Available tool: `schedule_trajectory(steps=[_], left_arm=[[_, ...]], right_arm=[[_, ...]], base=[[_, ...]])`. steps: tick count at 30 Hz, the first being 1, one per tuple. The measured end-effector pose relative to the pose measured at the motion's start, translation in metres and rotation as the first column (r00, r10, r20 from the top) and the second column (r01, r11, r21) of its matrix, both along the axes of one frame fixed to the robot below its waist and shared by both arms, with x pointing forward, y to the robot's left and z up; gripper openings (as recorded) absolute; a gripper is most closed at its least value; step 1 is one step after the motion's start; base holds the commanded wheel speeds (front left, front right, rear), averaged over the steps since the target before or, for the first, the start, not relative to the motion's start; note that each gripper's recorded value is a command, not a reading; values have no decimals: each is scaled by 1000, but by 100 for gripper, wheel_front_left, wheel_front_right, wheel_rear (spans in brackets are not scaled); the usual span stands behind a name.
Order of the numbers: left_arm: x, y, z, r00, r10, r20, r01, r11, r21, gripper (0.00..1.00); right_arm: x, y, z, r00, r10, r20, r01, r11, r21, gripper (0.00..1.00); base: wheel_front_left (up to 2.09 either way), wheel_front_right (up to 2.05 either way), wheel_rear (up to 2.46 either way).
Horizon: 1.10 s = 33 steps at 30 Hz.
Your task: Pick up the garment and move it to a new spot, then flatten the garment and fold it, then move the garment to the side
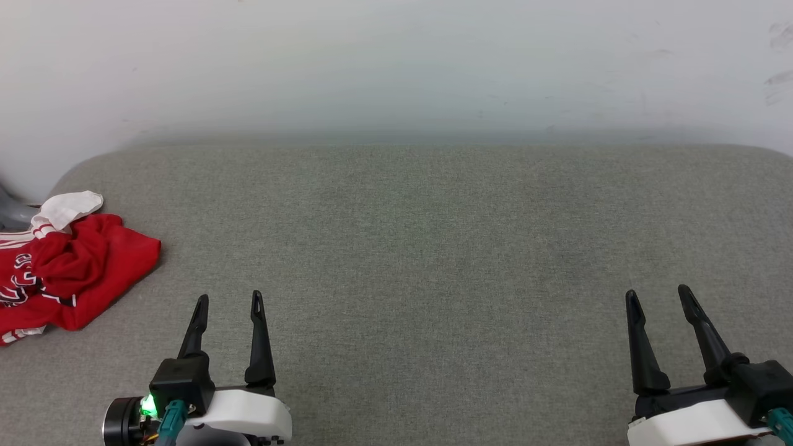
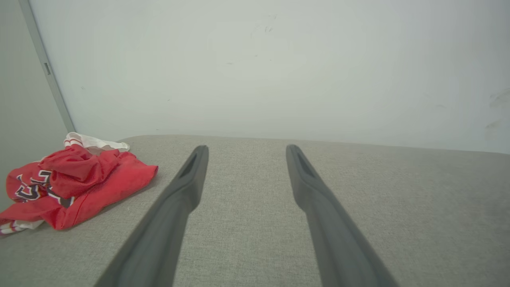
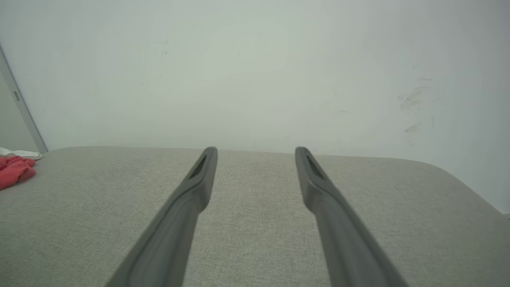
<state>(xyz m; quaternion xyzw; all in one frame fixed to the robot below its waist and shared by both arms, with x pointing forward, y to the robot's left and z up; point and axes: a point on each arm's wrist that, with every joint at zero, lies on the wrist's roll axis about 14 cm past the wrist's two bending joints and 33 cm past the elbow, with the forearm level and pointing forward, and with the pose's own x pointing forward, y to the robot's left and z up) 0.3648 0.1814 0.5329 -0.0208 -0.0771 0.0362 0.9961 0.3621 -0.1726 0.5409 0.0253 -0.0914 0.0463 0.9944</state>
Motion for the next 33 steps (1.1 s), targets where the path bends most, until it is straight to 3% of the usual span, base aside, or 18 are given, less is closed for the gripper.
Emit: schedule_trajectory(steps=[10, 33], left_arm=[[-2, 0, 0, 1000, -4, 8, 4, 999, 45, 100], [-2, 4, -10, 1000, -4, -21, 4, 1000, 3, 100]], right_arm=[[-4, 1, -1, 1000, 0, 9, 0, 999, -33, 100], [-4, -4, -9, 1000, -11, -19, 12, 999, 36, 100]], base=[[0, 0, 0], [0, 0, 0]])
